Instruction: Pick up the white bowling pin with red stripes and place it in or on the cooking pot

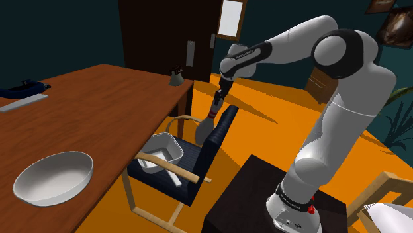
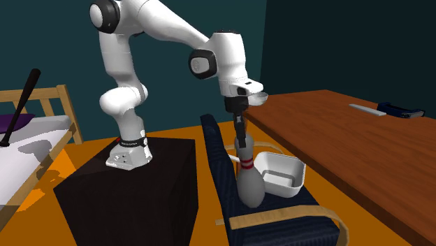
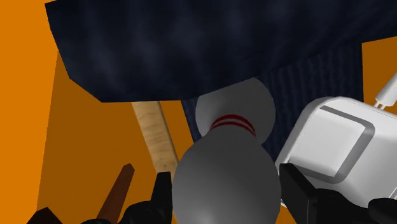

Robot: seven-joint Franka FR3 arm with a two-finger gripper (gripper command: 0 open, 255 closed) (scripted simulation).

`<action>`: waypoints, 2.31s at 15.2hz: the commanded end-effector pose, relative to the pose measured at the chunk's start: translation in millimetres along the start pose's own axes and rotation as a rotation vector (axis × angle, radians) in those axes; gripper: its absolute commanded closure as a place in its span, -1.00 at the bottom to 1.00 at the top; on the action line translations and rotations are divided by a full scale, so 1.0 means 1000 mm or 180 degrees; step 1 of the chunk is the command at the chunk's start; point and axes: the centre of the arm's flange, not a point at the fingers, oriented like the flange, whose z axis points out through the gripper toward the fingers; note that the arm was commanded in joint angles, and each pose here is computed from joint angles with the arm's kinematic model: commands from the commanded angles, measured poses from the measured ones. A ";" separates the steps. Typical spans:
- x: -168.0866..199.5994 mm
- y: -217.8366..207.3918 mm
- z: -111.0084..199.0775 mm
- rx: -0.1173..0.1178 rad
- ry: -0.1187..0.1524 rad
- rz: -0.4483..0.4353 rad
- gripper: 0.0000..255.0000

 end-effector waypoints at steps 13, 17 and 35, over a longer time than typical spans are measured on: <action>0.013 0.003 -0.073 -0.0002 0.0007 0.0001 1.00; 0.019 -0.008 -0.092 -0.0002 0.0007 0.0001 1.00; 0.093 -0.212 -0.188 -0.0002 0.0007 0.0001 1.00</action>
